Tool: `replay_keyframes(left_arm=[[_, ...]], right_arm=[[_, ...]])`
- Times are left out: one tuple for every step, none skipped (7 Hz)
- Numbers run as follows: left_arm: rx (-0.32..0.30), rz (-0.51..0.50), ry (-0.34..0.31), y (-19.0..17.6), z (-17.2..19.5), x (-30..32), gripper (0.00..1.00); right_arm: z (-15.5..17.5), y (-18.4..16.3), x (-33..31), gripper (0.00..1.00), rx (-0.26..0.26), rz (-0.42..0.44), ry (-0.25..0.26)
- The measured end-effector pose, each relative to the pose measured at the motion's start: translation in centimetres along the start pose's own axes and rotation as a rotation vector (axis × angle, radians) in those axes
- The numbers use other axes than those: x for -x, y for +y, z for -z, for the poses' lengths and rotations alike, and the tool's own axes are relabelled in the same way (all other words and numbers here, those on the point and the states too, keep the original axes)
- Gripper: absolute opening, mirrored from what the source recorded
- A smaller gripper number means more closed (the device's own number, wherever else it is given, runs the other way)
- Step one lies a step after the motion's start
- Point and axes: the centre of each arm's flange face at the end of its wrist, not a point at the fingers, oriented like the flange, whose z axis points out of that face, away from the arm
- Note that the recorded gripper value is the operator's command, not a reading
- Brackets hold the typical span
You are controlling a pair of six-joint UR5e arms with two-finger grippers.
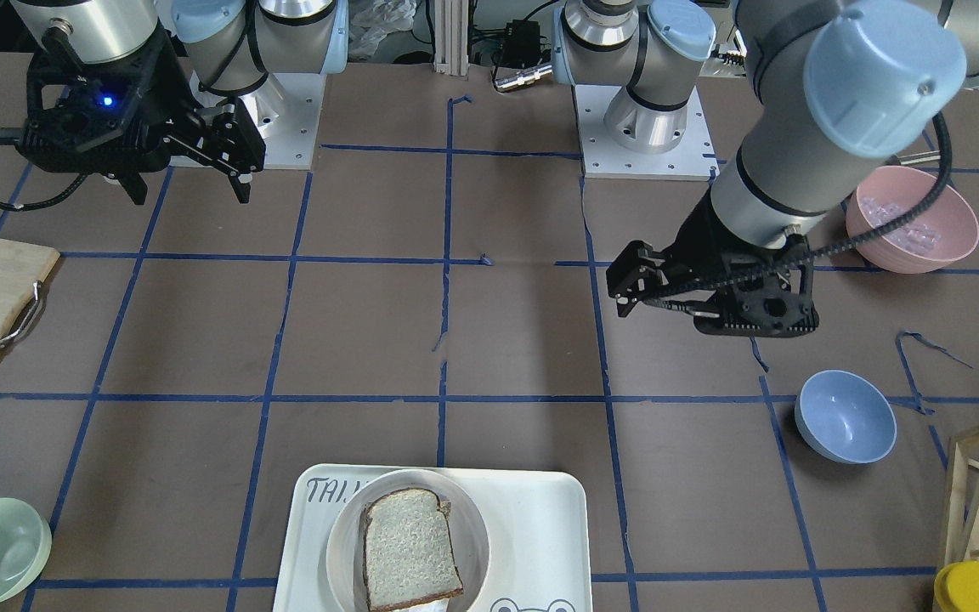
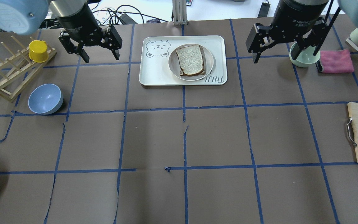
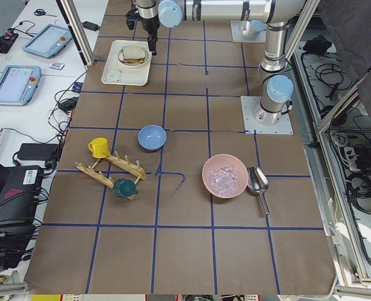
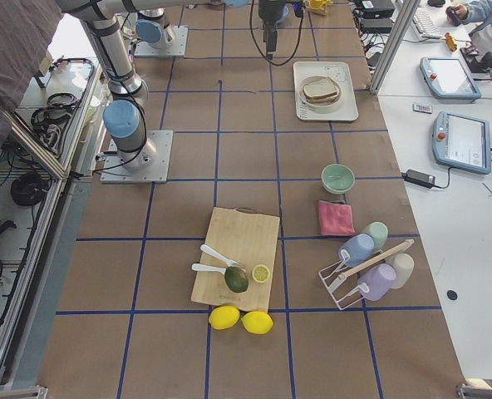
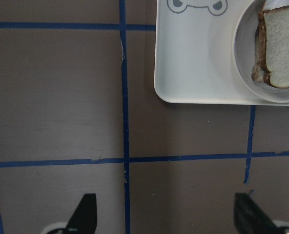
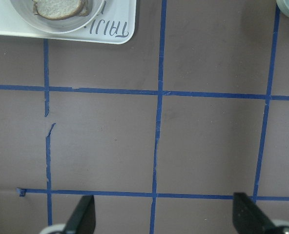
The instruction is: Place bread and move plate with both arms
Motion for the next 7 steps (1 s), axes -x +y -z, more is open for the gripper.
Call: replay_keyframes(left_arm=[[-0.008, 0.0, -0.003, 2.8, 0.7, 0.0, 1.0], [-0.021, 0.003, -0.005, 5.0, 1.6, 0.1, 1.0], [-0.029, 0.006, -0.017, 6.5, 2.3, 0.4, 1.0], [-0.028, 0.008, -0.044, 7.5, 2.9, 0.7, 1.0], [-0.021, 0.012, -0.064, 8.1, 3.1, 1.0, 1.0], [-0.016, 0.018, -0.07, 8.4, 3.0, 1.0, 1.0], [-0.013, 0.02, -0.073, 8.6, 2.9, 1.1, 1.0]], right_arm=[[-0.1, 0.0, 0.0, 1.0, 0.001, -0.001, -0.003], [-0.2, 0.0, 0.0, 1.0, 0.002, -0.001, -0.004], [-0.2, 0.0, 0.0, 1.0, 0.004, -0.001, -0.005], [-0.2, 0.1, 0.0, 1.0, 0.005, -0.001, -0.003], [-0.1, 0.1, 0.0, 1.0, 0.004, -0.001, -0.001], [-0.1, 0.1, 0.0, 1.0, 0.003, -0.001, -0.001], [0.0, 0.2, 0.0, 1.0, 0.003, -0.001, 0.0]])
